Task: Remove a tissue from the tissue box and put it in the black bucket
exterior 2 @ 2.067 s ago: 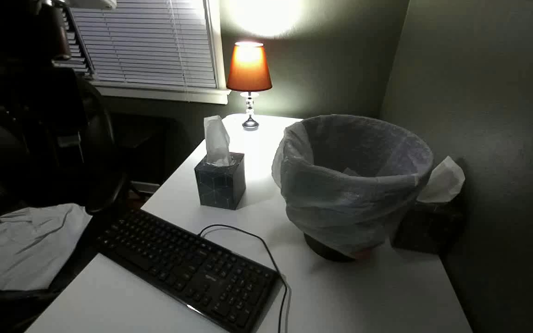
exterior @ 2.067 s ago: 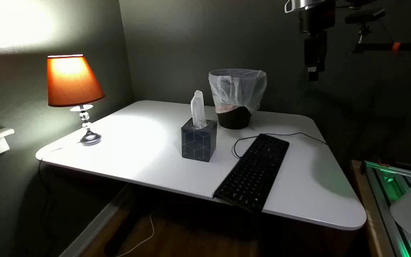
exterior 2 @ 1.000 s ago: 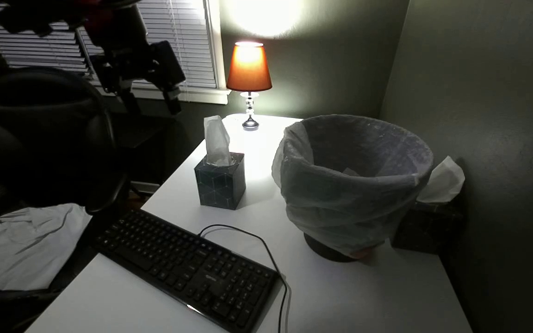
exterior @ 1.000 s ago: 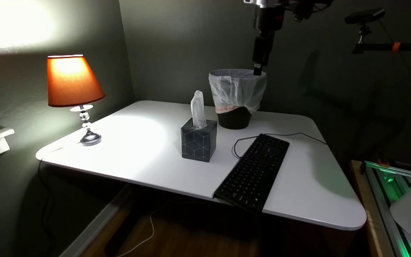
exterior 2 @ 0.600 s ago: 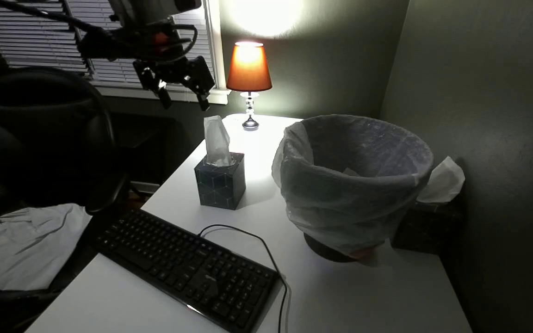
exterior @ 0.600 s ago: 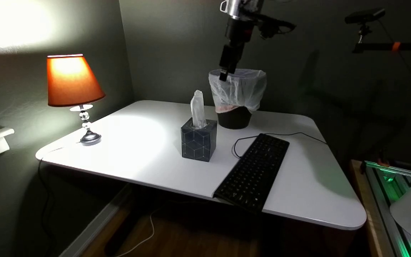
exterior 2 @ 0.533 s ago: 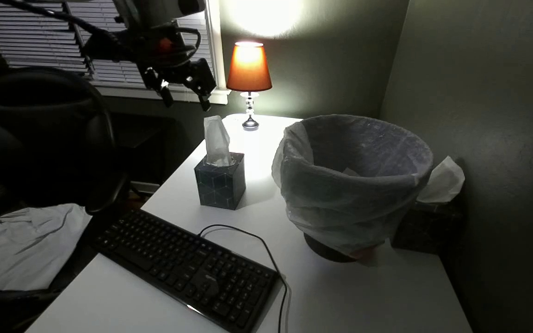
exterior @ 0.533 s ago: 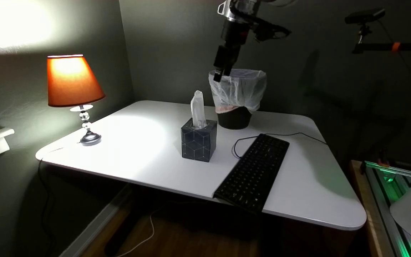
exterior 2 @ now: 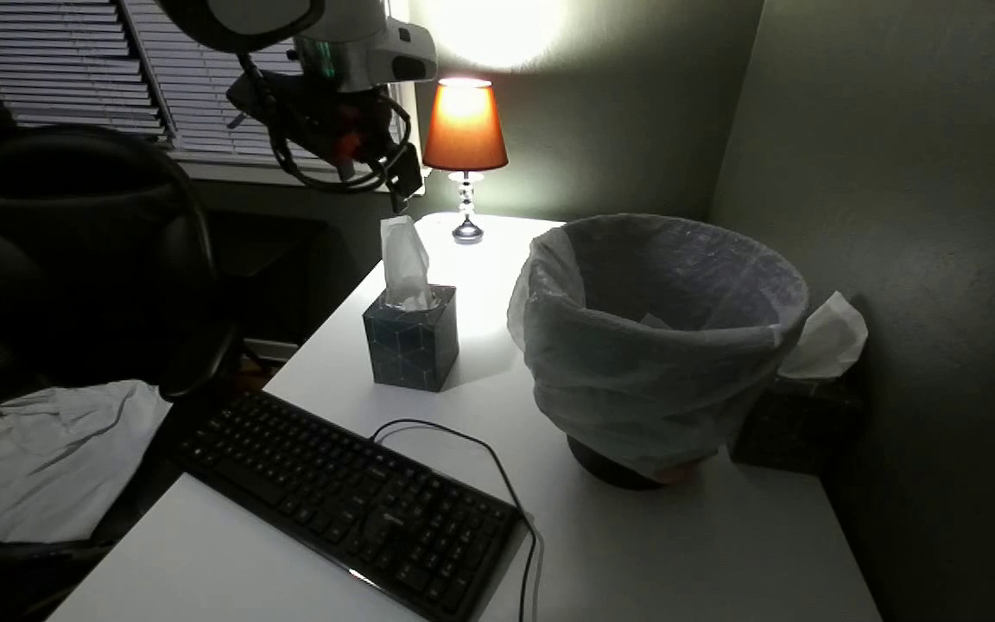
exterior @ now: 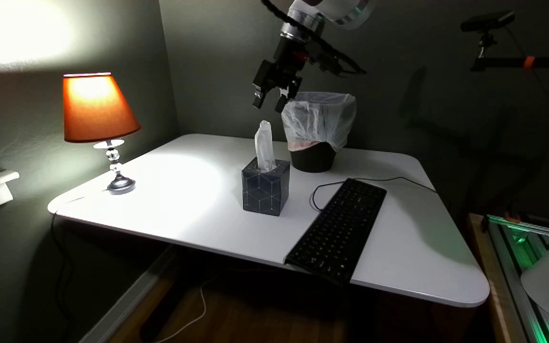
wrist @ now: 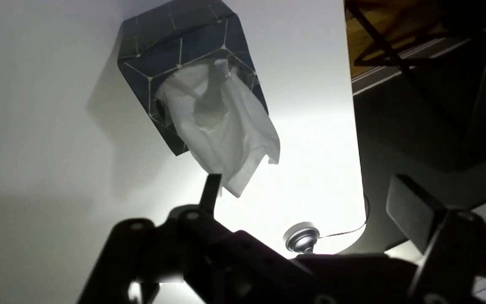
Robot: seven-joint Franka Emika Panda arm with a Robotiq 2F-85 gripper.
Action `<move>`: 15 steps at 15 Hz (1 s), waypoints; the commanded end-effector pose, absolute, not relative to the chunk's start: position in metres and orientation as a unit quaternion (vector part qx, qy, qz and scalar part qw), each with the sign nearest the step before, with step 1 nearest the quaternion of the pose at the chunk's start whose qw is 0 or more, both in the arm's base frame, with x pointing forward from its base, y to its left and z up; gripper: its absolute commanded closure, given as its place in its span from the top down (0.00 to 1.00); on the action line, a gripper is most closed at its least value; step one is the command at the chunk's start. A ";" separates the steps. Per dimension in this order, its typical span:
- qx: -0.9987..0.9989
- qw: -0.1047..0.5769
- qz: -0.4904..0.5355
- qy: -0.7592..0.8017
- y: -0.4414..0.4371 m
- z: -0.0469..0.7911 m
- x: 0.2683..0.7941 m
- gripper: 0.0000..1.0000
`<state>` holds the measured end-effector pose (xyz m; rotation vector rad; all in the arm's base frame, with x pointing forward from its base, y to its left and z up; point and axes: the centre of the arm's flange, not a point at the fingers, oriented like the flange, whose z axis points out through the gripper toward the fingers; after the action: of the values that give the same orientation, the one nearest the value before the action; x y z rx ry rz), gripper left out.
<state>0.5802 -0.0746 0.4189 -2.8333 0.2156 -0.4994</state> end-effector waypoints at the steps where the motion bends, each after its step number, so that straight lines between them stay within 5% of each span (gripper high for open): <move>1: -0.967 0.114 -0.183 0.139 -0.080 0.408 0.601 1.00; 10: -0.974 0.084 -0.097 0.188 -0.076 0.382 0.615 1.00; 11: -0.973 0.086 -0.095 0.190 -0.075 0.381 0.615 0.75; 15: -0.973 0.082 -0.093 0.194 -0.073 0.384 0.615 0.49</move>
<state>0.6093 -0.0758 0.3812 -2.8953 0.5531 -0.3053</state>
